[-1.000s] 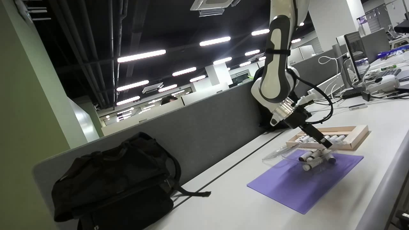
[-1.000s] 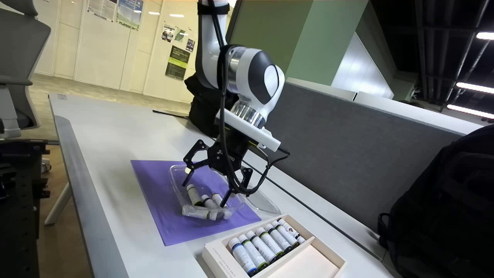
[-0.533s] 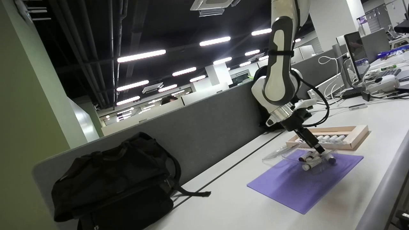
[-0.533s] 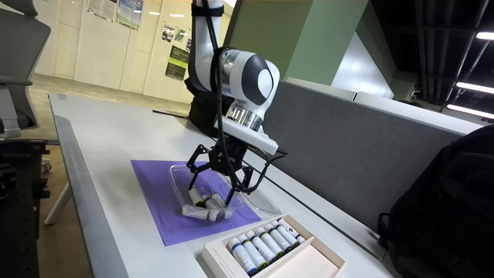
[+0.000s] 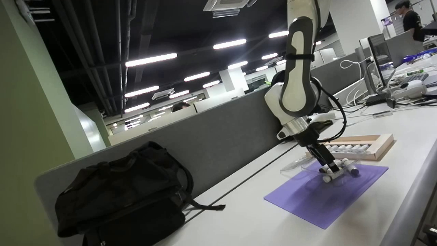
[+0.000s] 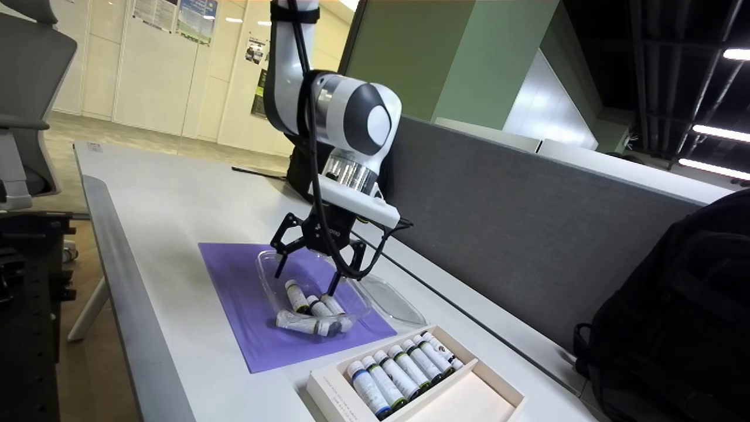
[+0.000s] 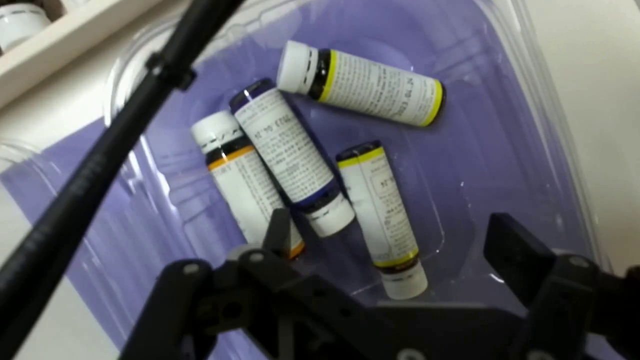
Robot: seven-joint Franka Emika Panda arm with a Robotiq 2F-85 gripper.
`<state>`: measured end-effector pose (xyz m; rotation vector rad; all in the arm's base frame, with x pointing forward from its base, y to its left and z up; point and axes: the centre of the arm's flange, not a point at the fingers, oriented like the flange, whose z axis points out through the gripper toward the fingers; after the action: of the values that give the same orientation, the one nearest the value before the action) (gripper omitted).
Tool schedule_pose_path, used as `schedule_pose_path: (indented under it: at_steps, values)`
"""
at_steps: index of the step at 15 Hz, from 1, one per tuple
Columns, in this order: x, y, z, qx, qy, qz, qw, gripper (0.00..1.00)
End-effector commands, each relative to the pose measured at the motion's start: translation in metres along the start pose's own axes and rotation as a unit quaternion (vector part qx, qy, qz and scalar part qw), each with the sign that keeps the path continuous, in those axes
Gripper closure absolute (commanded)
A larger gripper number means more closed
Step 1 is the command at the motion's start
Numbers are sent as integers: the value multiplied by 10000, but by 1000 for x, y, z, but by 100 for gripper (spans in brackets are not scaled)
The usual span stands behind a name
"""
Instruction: Put one bottle from the container into the bottom of the segment tray
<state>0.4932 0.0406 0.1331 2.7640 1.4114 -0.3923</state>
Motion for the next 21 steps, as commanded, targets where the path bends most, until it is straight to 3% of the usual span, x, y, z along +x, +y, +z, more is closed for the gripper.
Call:
schedule_pose_path:
  at_steps: [1,4,9,11,13,21]
  values:
    - [2,-13,7,-124,15,-269,9996,0]
    - [5,-22,13,-257,-134,-645,9975,0]
    - [12,-32,17,-894,-630,-1480,9829,0]
    - [16,-33,15,-1033,-740,-1483,9807,0]
    - [17,-32,15,-857,-695,-1570,9814,0]
    - [20,-35,13,-896,-809,-1545,9806,0]
